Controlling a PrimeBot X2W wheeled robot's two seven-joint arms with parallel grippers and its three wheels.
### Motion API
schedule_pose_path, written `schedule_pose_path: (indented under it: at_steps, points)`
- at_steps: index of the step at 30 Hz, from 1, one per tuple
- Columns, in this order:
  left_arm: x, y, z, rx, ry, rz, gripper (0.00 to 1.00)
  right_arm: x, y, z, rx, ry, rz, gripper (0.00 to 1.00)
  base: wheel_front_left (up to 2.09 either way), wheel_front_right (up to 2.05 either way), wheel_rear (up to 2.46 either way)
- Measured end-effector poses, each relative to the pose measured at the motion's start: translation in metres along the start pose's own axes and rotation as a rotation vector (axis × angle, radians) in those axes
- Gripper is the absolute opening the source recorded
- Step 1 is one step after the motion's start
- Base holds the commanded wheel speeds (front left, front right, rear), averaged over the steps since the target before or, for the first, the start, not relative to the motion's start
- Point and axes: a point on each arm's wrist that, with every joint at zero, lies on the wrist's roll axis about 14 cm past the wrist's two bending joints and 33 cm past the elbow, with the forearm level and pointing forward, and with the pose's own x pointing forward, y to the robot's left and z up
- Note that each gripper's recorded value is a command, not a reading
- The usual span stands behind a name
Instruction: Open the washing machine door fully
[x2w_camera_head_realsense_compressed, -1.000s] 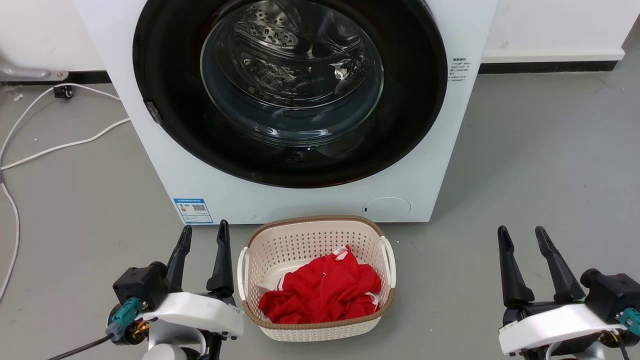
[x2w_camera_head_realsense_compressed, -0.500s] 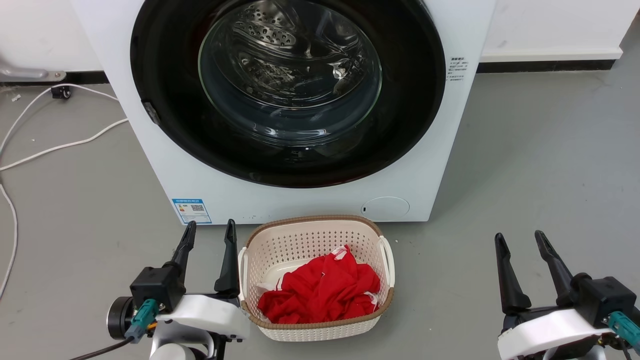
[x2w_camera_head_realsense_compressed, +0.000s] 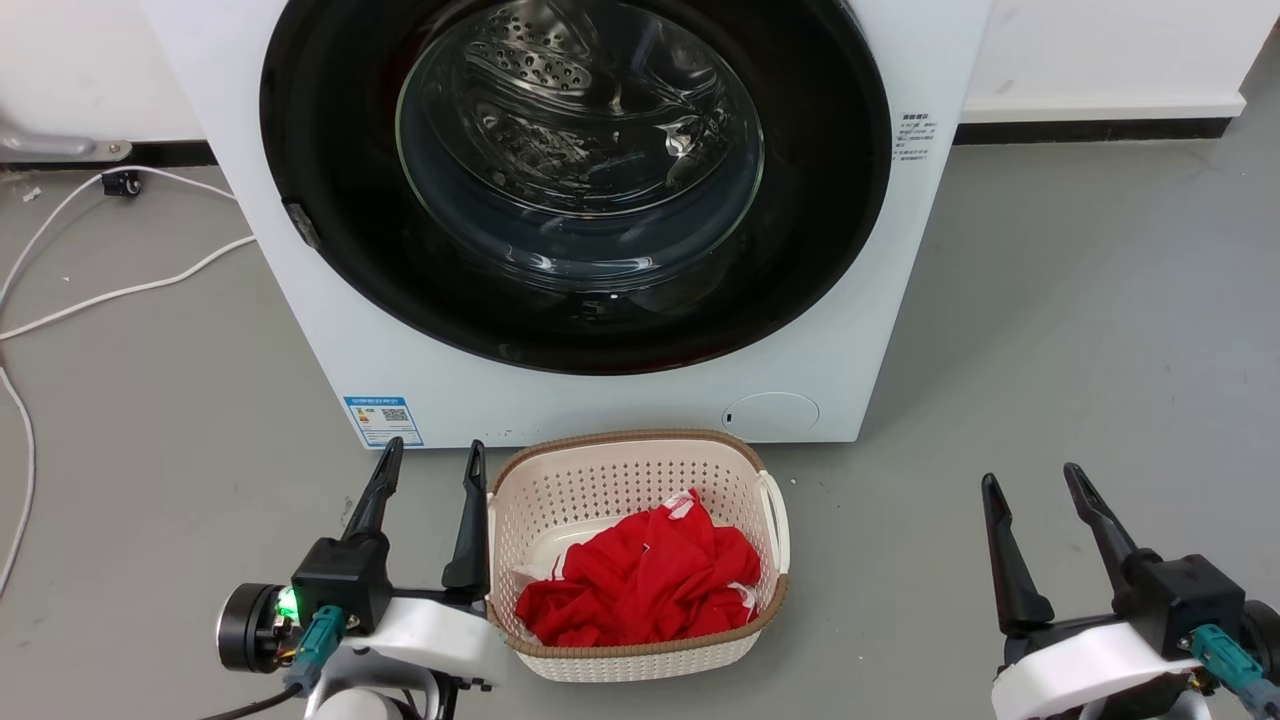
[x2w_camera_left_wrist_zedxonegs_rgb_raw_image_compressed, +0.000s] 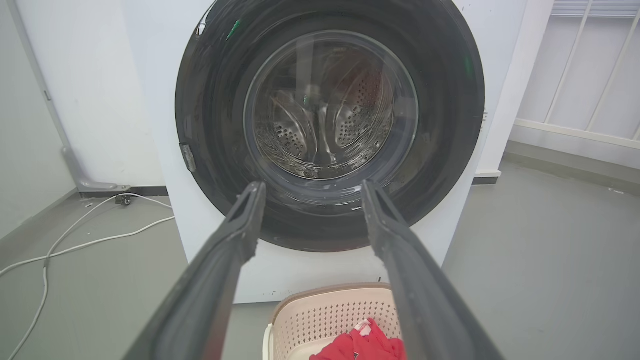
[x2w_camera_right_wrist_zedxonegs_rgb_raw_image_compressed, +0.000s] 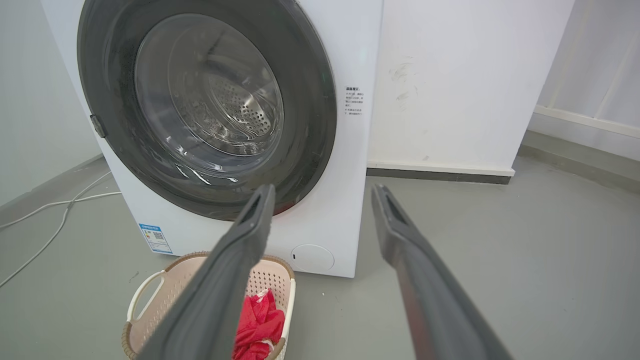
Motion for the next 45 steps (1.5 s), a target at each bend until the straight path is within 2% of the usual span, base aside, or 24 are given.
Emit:
schedule_pose_path:
  at_steps: [11,23,24,25,26,32,34,36,37,39,43,45]
  points:
    - [0.000,-0.006,-0.002,0.070,-0.005,-0.025,1.00,0.000,0.001,-0.002,-0.063,0.010,0.008,1.00,0.00,0.00,0.00]
    - [-0.001,-0.003,-0.005,0.062,0.004,-0.014,1.00,0.000,0.000,-0.004,-0.043,0.017,0.003,1.00,0.00,0.00,0.00]
    - [-0.001,-0.003,-0.005,0.059,0.005,-0.013,1.00,0.000,0.000,-0.005,-0.041,0.018,0.003,0.87,0.00,0.00,0.00]
    - [-0.001,-0.002,-0.006,0.058,0.006,-0.012,1.00,0.000,0.000,-0.005,-0.035,0.019,0.002,0.33,0.00,0.00,0.00]
    - [-0.001,-0.002,-0.006,0.058,0.006,-0.011,1.00,0.000,0.000,-0.006,-0.031,0.020,0.002,0.00,0.00,0.00,0.00]
    - [-0.001,-0.002,-0.006,0.057,0.008,-0.009,1.00,0.000,0.000,-0.006,-0.003,0.015,0.001,0.00,0.00,0.00,0.00]
    - [-0.001,-0.001,-0.007,0.057,0.009,-0.008,1.00,0.001,-0.002,-0.003,0.035,-0.002,-0.009,0.00,0.00,0.00,0.00]
    - [-0.001,-0.001,-0.007,0.056,0.010,-0.007,1.00,0.000,-0.005,-0.001,0.126,-0.021,-0.027,0.00,0.00,0.00,0.00]
    - [-0.001,-0.001,-0.007,0.056,0.010,-0.007,1.00,0.000,-0.007,-0.001,0.192,-0.034,-0.038,0.00,0.00,0.00,0.00]
    - [-0.001,0.000,-0.007,0.055,0.010,-0.004,1.00,0.000,-0.011,0.000,0.391,-0.059,-0.070,0.00,0.00,0.00,0.00]
    - [-0.002,0.001,-0.008,0.050,0.014,0.000,1.00,0.004,-0.018,0.010,0.661,-0.135,-0.110,0.00,0.00,0.00,0.00]
    - [-0.002,0.001,-0.010,0.047,0.018,0.001,1.00,0.005,-0.027,0.012,0.838,-0.170,-0.147,0.00,0.00,0.00,0.00]
